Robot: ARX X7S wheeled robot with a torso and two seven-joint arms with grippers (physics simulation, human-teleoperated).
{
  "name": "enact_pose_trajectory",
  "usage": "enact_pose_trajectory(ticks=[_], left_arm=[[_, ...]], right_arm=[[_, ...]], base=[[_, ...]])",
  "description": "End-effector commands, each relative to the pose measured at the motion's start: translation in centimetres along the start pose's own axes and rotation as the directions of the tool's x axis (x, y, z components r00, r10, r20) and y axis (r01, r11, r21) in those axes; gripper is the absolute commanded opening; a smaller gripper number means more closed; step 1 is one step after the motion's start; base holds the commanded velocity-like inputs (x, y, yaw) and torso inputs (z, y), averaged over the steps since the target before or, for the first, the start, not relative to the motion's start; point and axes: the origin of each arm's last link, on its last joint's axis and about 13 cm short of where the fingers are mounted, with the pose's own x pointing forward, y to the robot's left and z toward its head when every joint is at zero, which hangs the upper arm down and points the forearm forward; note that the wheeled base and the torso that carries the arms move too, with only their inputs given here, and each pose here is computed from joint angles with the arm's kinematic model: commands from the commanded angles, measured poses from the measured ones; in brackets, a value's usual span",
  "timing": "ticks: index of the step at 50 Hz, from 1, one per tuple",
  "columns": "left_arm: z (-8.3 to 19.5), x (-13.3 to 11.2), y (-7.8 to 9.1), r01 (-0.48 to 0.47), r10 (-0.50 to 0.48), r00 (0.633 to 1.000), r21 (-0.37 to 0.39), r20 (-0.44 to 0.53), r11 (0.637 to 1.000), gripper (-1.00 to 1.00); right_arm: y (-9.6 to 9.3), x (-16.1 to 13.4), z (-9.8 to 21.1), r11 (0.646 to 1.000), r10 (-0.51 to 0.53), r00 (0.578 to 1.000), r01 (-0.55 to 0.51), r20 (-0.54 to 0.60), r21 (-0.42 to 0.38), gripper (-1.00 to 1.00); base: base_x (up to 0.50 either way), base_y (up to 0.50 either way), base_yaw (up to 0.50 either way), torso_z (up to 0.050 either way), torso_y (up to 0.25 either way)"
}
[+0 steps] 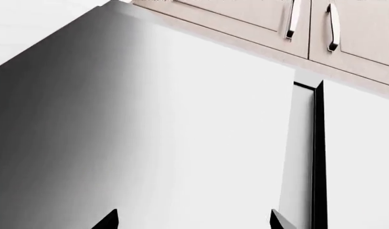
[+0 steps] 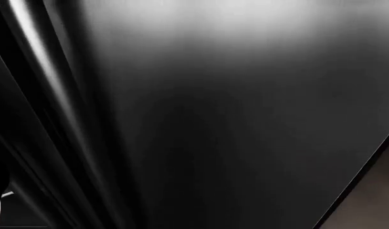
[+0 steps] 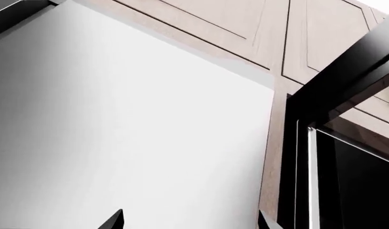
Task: Close the microwave door
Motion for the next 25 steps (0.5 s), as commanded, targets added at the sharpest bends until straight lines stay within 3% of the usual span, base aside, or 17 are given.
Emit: enact_pose_trajectory(ticks=[1,9,15,25], left_arm=[[0.12,0.03,-0.02,-0.001,0.001,1.000,-0.001,0.004,1.000,1.00],[0.17,0.03,-0.01,-0.001,0.001,1.000,-0.002,0.005,1.000,1.00],[0.10,-0.01,0.02,-0.001,0.001,1.000,-0.001,0.005,1.000,1.00],[0.06,-0.02,0.05,-0.001,0.001,1.000,-0.001,0.005,1.000,1.00]], right_arm=[[-0.04,0.08,-0.06,1.000,-0.008,1.000,0.008,-0.009,0.001,1.00],[-0.04,0.07,-0.09,1.000,-0.009,1.000,0.008,-0.010,-0.009,1.00],[0.05,0.05,-0.28,1.000,-0.010,0.999,0.010,-0.033,-0.009,1.00],[-0.02,0.10,-0.21,1.000,-0.020,0.999,0.020,-0.041,-0.003,1.00]], base=[[0.00,0.00,0.00,0.000,0.000],[0.00,0.00,0.00,0.000,0.000],[0.50,0.00,0.00,0.000,0.000],[0.00,0.00,0.00,0.000,0.000]])
